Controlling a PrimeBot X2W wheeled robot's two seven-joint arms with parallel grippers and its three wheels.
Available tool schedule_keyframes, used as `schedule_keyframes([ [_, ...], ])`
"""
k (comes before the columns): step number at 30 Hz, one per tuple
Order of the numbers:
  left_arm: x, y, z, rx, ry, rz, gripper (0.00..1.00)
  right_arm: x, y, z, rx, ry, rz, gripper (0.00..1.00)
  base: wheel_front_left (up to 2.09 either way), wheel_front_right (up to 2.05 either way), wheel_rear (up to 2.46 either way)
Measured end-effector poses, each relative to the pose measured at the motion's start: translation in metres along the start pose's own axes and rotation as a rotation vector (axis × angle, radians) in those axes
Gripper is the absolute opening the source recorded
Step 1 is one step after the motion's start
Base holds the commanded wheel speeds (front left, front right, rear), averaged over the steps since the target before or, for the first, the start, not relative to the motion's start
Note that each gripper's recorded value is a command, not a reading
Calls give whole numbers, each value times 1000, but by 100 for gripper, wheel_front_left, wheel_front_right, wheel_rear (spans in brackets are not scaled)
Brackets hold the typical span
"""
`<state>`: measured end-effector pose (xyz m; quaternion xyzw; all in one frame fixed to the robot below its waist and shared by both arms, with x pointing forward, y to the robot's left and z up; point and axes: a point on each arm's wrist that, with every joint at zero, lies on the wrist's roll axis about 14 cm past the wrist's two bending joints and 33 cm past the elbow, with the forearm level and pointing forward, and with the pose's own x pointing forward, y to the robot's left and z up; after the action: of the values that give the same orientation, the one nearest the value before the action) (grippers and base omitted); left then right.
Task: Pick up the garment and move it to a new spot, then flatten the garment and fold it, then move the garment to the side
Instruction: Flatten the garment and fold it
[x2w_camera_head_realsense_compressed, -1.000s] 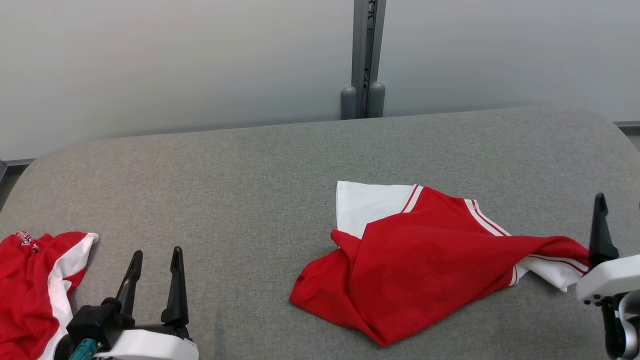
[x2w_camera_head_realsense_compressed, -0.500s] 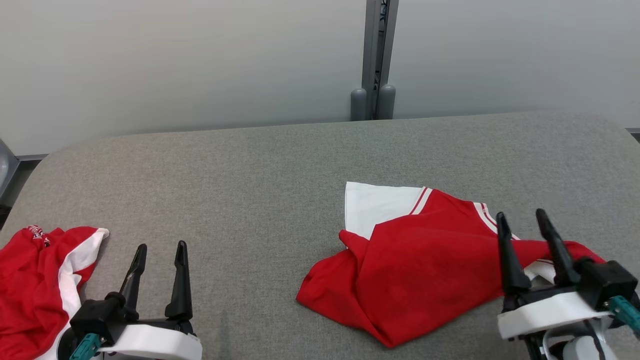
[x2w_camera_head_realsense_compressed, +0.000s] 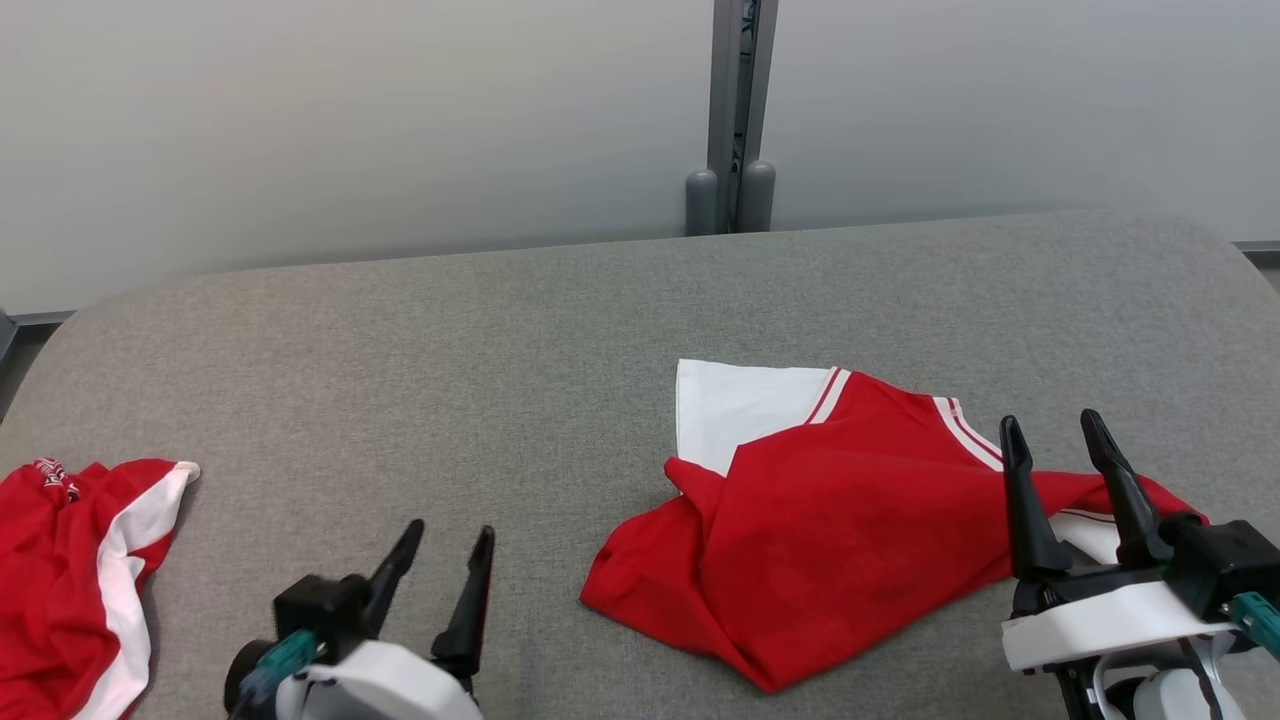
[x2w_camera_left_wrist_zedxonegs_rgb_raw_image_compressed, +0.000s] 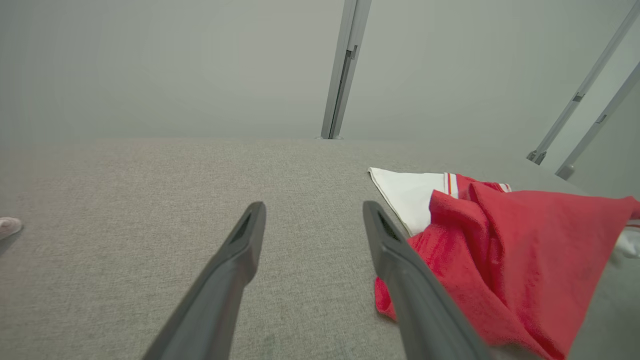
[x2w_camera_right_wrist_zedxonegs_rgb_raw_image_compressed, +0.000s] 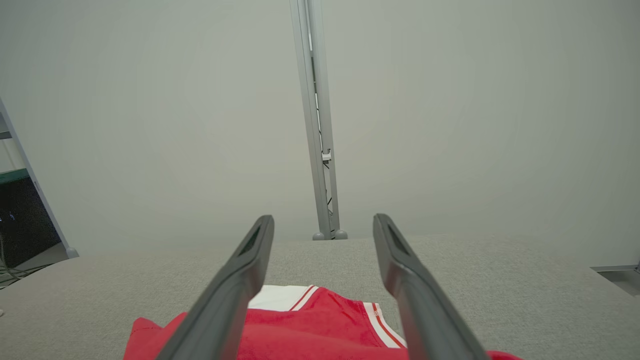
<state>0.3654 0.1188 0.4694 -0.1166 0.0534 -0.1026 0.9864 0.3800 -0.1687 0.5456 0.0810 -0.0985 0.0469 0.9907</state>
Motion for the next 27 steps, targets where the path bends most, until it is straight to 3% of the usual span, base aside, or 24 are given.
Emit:
schedule_keyframes([
  [8,10,-46,-53,45,361,-187,100,-1,-11,2,-10,-4,-29,100,0,0,0],
  [16,16,-88,-79,89,604,-350,100,-6,-23,5,-24,-6,-64,100,0,0,0],
  [27,43,-95,-97,145,725,-425,100,-10,-45,-4,-41,26,-125,100,0,0,0],
])
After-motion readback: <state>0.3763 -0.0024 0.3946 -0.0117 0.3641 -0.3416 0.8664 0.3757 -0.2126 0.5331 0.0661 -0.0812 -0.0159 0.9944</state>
